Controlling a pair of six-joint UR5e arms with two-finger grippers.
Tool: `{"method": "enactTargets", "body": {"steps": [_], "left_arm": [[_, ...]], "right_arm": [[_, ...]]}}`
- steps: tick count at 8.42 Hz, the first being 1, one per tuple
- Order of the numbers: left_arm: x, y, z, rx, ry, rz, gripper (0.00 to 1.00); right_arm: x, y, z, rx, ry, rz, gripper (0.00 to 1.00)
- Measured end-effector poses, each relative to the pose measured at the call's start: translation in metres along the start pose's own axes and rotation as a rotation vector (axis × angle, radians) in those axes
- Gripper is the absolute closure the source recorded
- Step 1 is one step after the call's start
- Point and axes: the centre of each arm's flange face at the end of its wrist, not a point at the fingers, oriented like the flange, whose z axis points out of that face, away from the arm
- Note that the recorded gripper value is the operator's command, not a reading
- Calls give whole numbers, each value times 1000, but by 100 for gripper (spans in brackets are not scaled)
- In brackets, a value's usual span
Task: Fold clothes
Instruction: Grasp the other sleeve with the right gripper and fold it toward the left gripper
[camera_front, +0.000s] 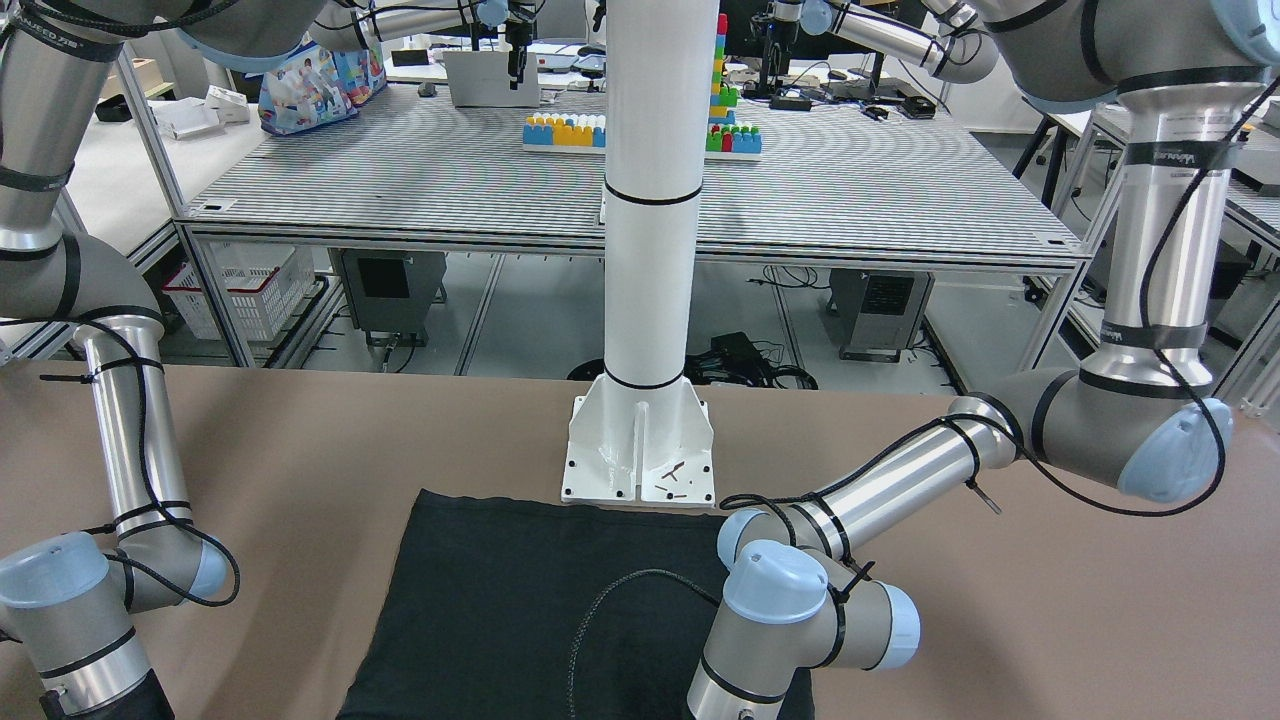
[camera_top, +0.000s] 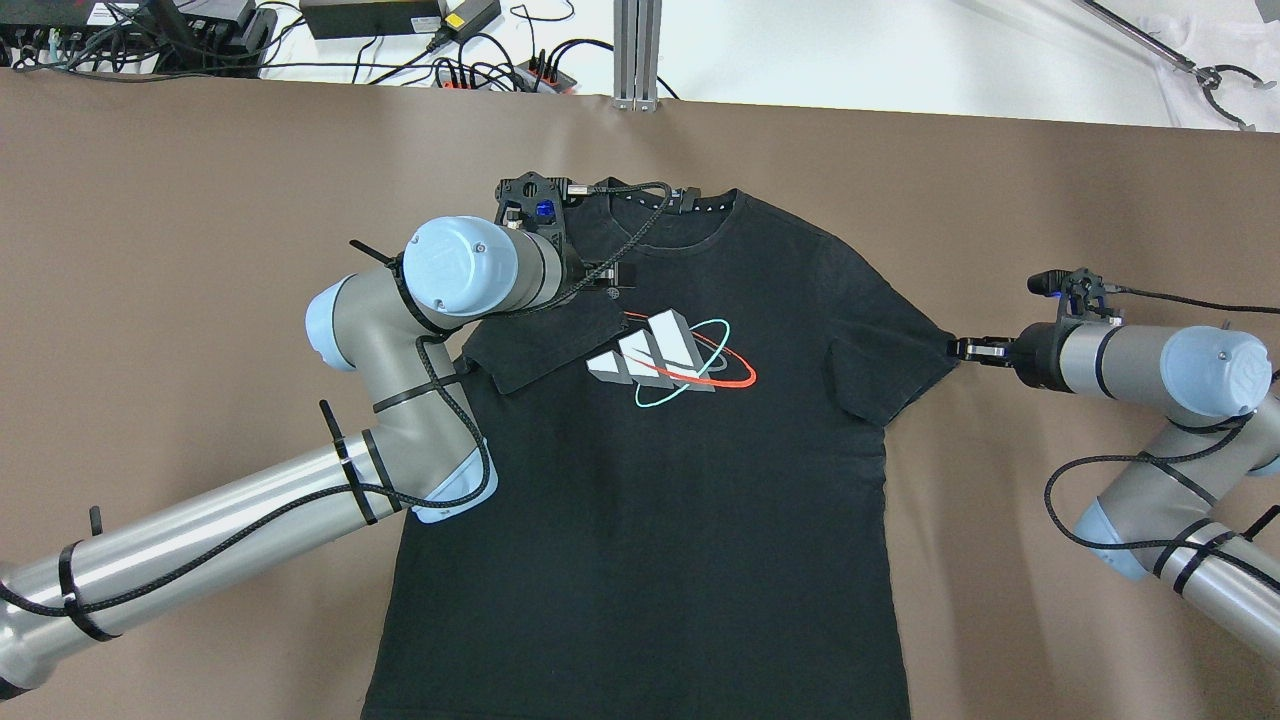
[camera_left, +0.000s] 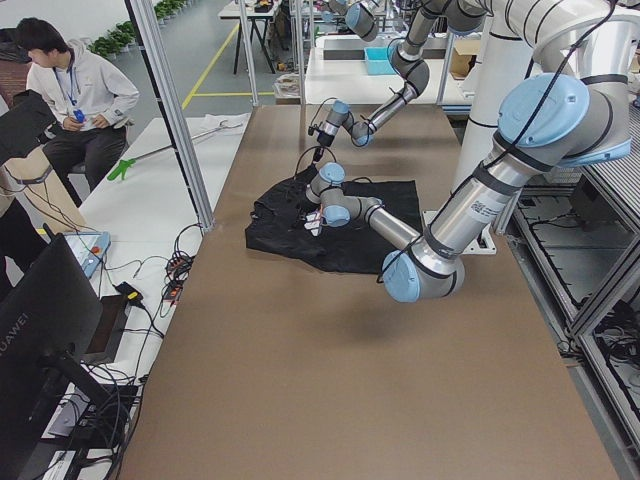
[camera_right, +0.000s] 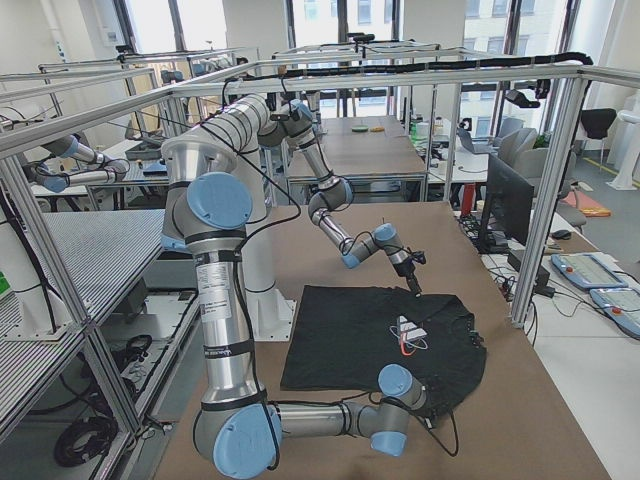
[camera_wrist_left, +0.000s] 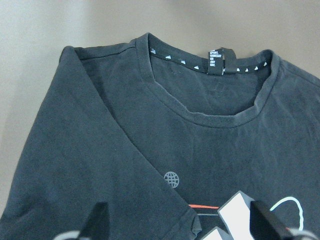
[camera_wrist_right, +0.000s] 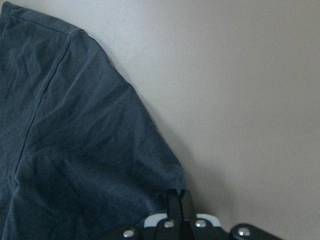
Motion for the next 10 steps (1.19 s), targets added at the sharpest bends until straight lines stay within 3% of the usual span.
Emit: {"method": "enactTargets", "body": {"steps": [2,5,8,10], "left_arm": [[3,-4,-7,3,12,9,0],[-14,-6,-5,5,-2,28,0],[-22,-7,-4,6,-10,31,0],[-24,-10,-4,9,-12,30,0]], "right_arm": [[-28,-12,-8,-3,13,14,100],[-180,-63,-15,-19,123,106,100],[-348,-32,58,40,252,108,100],[-372,-16,77,47,265,82,100]]}}
